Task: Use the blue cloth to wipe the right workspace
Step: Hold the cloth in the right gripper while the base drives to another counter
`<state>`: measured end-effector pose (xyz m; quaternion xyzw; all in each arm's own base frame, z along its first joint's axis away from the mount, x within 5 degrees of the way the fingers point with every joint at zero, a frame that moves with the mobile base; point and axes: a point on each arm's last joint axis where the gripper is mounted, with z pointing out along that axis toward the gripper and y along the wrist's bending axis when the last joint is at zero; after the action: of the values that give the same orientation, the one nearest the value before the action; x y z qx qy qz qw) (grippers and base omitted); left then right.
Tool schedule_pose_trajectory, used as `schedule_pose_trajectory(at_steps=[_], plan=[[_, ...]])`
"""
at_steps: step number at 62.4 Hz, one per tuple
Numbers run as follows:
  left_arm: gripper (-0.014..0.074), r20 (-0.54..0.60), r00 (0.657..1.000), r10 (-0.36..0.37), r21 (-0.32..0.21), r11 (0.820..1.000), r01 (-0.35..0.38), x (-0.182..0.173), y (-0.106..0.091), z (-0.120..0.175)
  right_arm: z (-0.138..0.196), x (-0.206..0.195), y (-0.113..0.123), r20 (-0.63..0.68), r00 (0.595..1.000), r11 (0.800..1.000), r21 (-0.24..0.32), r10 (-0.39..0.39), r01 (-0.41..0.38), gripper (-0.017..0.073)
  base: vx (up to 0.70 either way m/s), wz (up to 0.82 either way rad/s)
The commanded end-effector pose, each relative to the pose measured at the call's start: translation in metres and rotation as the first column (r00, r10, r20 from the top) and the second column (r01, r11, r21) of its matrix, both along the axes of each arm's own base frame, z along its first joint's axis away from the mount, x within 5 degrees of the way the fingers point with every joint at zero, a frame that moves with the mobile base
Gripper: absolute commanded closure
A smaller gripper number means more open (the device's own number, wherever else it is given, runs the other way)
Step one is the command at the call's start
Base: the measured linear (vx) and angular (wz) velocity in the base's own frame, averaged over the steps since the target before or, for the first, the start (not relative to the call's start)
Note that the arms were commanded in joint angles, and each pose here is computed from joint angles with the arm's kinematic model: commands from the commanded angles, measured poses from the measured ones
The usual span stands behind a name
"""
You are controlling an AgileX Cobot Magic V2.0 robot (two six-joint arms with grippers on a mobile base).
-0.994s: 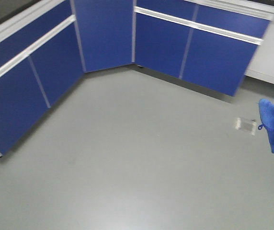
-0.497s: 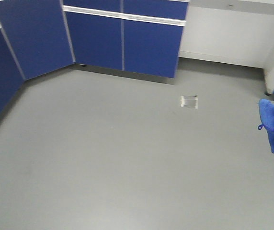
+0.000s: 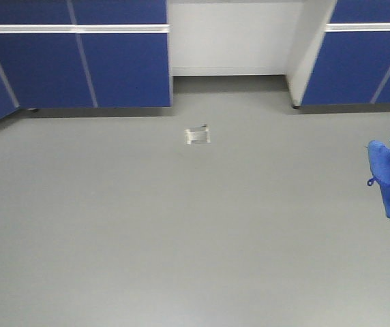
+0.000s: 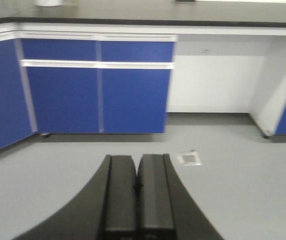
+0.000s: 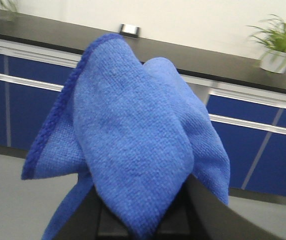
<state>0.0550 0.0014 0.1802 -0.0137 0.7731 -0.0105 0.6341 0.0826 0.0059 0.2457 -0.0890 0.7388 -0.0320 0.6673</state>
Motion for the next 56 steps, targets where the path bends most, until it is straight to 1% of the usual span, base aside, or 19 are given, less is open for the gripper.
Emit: schedule_pose_trajectory(at_steps=[1, 31, 45, 56], plan=[[0.0599, 0.069, 0.997, -0.015, -0.009, 1.000, 0.016, 0.0011, -0.0014, -0.0018, 0.0168, 0.0010, 0.0003, 0.106, 0.994, 1.000, 0.004, 0.002, -0.002, 0.0564, 0.06, -0.53], [0.0599, 0.069, 0.997, -0.015, -0.009, 1.000, 0.016, 0.0011, -0.0014, -0.0018, 0.0168, 0.0010, 0.0003, 0.106, 0.994, 1.000, 0.004, 0.002, -0.002, 0.0564, 0.13, -0.51], [0.0599, 0.069, 0.997, -0.015, -0.009, 1.000, 0.016, 0.0011, -0.0014, -0.0018, 0.0168, 0.0010, 0.0003, 0.106, 0.994, 1.000, 0.004, 0.002, -0.002, 0.0564, 0.18, -0.33], [0.0599, 0.069, 0.997, -0.015, -0.009, 1.000, 0.016, 0.0011, -0.0014, -0.0018, 0.0168, 0.0010, 0.0003, 0.106, 0.994, 1.000, 0.004, 0.002, -0.002, 0.0564, 0.23, -0.15]])
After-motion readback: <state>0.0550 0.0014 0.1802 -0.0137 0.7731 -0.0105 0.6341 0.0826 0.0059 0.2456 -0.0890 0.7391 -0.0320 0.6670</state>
